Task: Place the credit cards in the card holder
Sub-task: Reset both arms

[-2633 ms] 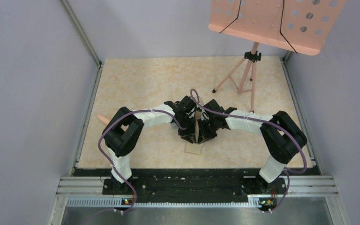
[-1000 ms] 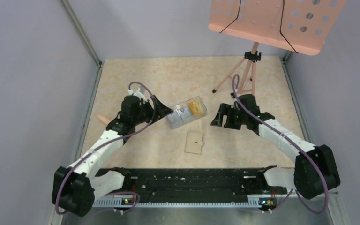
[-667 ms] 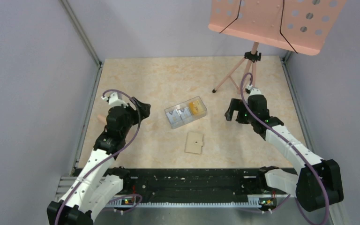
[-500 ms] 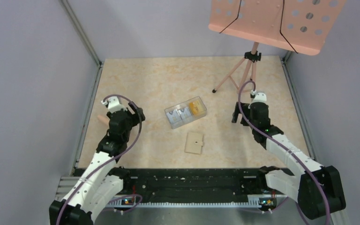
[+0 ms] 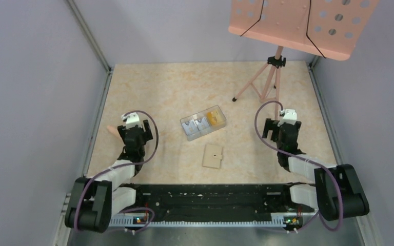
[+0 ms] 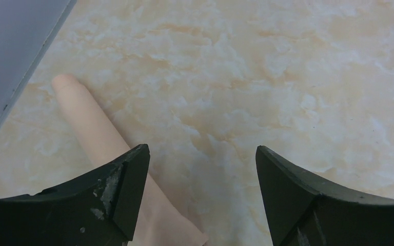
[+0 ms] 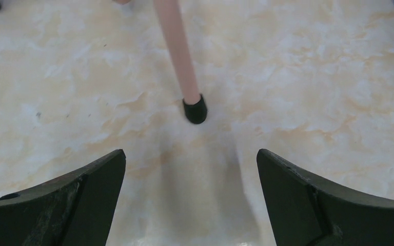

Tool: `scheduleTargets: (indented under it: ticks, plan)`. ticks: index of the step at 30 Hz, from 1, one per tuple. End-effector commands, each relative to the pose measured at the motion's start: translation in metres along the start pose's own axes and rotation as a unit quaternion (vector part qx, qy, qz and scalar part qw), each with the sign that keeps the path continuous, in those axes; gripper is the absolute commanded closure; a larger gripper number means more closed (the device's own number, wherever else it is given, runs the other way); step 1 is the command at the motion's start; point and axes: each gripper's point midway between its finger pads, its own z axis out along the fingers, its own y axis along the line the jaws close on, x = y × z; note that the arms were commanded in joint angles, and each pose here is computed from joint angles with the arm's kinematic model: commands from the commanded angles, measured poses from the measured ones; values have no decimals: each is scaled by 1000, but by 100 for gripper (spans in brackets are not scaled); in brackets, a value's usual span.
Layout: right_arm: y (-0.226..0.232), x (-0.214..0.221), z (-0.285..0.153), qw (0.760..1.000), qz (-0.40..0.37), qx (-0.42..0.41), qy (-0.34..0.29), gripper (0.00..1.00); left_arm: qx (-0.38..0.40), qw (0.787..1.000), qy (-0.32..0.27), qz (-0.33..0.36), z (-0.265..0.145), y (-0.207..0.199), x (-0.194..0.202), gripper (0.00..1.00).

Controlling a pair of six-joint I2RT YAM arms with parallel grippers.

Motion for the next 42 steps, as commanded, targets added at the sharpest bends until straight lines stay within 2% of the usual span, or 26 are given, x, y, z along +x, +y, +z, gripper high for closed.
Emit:
scheduleTargets:
  ticks: [1,4,5,8,9,11,13,14,15,17,25,42]
  plan:
    - [-17,-54,22,995,46,10,-84,1,24,993,-114,-9,12,-6,-51,19]
    - [-27,-61,32,994,58,14,-93,1,19,994,-108,2,26,-6,-56,19]
    - [-39,-68,33,992,59,29,-111,1,25,994,-107,10,31,-9,-57,19]
    - [-47,-67,40,990,85,32,-110,1,56,990,-123,25,44,-18,-59,19]
    - [-45,-69,38,987,88,22,-131,1,51,990,-130,19,50,-14,-56,18]
    - [-31,-66,38,989,63,-18,-131,1,54,989,-135,-5,53,-9,-50,16]
    - [-20,-64,36,988,41,-38,-143,1,66,992,-110,-3,55,-15,-43,15]
    - [-16,-61,32,987,29,-42,-152,1,72,992,-106,0,57,-17,-44,3]
    - [-17,-62,28,984,31,-42,-172,1,63,992,-109,-2,60,-9,-46,1]
    - [-19,-59,31,987,30,-31,-154,1,62,992,-111,-3,60,-8,-46,1]
    - [-18,-62,25,984,28,-33,-175,1,61,992,-110,-4,60,-7,-46,1]
    - [-18,-60,29,986,28,-31,-164,1,61,992,-110,-3,60,-7,-46,1]
